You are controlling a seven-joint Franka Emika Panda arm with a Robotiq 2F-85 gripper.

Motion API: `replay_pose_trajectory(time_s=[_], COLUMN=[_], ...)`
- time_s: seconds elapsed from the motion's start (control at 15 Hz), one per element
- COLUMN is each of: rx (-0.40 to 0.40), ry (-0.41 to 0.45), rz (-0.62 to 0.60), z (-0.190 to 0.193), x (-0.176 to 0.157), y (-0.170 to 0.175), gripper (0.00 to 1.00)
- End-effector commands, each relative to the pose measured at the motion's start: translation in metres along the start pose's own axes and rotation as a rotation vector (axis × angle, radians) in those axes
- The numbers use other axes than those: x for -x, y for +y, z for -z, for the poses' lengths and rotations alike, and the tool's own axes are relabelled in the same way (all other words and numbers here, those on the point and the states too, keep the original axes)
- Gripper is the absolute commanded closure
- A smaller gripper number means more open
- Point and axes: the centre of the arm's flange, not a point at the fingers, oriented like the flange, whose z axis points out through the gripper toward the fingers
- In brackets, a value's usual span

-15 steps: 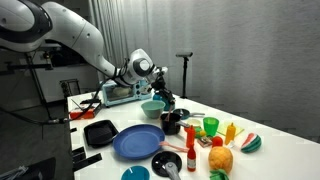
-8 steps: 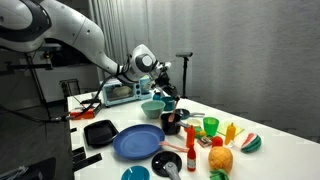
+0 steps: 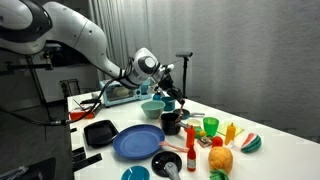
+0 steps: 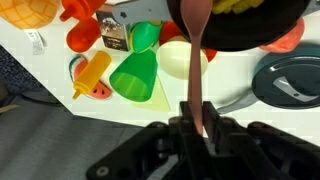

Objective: Take the spoon and mix the objects in the black pot

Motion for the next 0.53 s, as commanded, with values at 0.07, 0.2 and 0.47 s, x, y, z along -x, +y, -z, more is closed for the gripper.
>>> replay_pose_trajectory(time_s=[0.07,0.2,0.47], rx=[0.042,0.044,0.006], ry=[0.03,0.018,-0.166], rz=[0.053,0.082,0.126], z=[-0.006,-0.009,-0.01], x=[0.015,0.019,0.025], y=[-0.015,-0.022,-0.033], gripper=[0.96,0.96,0.96])
